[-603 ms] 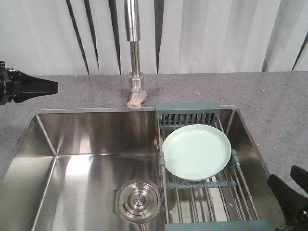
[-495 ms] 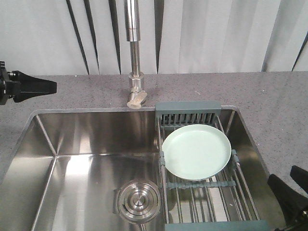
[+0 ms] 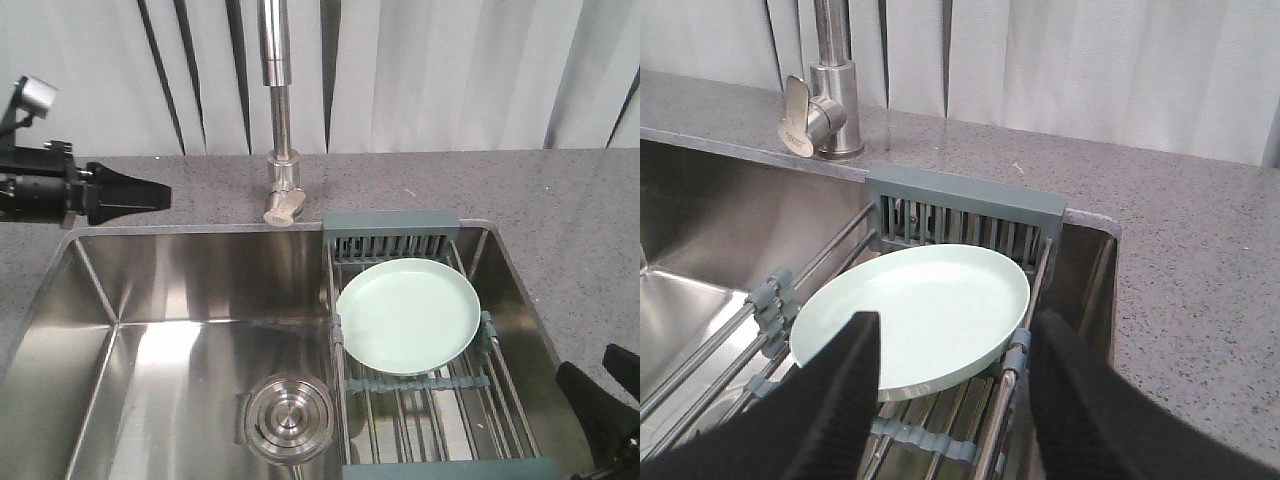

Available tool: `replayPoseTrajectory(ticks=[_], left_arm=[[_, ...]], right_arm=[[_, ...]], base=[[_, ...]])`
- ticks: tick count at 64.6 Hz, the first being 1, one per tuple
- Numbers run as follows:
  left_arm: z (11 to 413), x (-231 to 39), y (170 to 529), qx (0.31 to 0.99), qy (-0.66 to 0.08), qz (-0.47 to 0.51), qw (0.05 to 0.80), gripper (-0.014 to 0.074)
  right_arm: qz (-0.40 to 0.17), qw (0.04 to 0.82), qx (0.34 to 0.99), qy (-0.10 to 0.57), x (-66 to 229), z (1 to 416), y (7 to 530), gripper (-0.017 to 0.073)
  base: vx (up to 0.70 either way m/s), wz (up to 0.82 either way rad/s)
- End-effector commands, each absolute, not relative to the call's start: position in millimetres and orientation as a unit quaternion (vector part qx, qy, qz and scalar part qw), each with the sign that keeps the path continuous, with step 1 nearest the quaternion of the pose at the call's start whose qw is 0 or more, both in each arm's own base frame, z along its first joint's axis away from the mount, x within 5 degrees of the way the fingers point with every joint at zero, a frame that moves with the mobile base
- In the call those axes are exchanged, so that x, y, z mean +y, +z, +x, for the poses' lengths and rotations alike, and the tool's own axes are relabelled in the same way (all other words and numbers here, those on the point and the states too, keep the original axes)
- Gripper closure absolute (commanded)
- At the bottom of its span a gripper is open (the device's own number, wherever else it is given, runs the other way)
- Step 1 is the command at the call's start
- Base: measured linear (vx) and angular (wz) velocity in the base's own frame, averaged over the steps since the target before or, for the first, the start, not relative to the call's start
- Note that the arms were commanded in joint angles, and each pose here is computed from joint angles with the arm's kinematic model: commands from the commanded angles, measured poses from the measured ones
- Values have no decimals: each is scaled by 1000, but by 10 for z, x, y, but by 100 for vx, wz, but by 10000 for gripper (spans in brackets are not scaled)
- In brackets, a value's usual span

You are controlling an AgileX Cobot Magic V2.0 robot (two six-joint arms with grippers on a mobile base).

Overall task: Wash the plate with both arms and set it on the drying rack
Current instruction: 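Reach the left gripper toward the faucet lever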

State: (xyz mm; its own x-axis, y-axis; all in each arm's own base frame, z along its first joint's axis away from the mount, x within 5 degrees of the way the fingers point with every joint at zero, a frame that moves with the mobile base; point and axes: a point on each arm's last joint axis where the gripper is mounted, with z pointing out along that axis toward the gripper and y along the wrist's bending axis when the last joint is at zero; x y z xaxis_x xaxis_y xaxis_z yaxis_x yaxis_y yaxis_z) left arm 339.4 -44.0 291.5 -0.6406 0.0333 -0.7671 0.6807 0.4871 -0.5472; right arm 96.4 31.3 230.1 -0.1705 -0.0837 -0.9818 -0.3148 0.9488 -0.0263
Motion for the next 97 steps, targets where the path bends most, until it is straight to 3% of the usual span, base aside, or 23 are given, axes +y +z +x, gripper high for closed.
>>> replayPoseTrajectory(ticks=[1, 52, 74, 97], left_arm=[[3412, -639, 3036, 753, -479, 247, 376, 600], [4172, -1764, 2868, 722, -500, 353, 323, 600], [4306, -1851, 2717, 756, -438, 355, 331, 600], [4369, -1904, 2657, 755, -443, 356, 326, 599]], right_arm=[[-140, 666, 726, 103, 345, 980, 2452, 213], [-140, 666, 726, 103, 345, 980, 2452, 213], [-140, 666, 726, 103, 345, 980, 2452, 213], [-140, 666, 726, 103, 345, 980, 2452, 213]], base=[[0, 0], [0, 0], [0, 0], [0, 0]])
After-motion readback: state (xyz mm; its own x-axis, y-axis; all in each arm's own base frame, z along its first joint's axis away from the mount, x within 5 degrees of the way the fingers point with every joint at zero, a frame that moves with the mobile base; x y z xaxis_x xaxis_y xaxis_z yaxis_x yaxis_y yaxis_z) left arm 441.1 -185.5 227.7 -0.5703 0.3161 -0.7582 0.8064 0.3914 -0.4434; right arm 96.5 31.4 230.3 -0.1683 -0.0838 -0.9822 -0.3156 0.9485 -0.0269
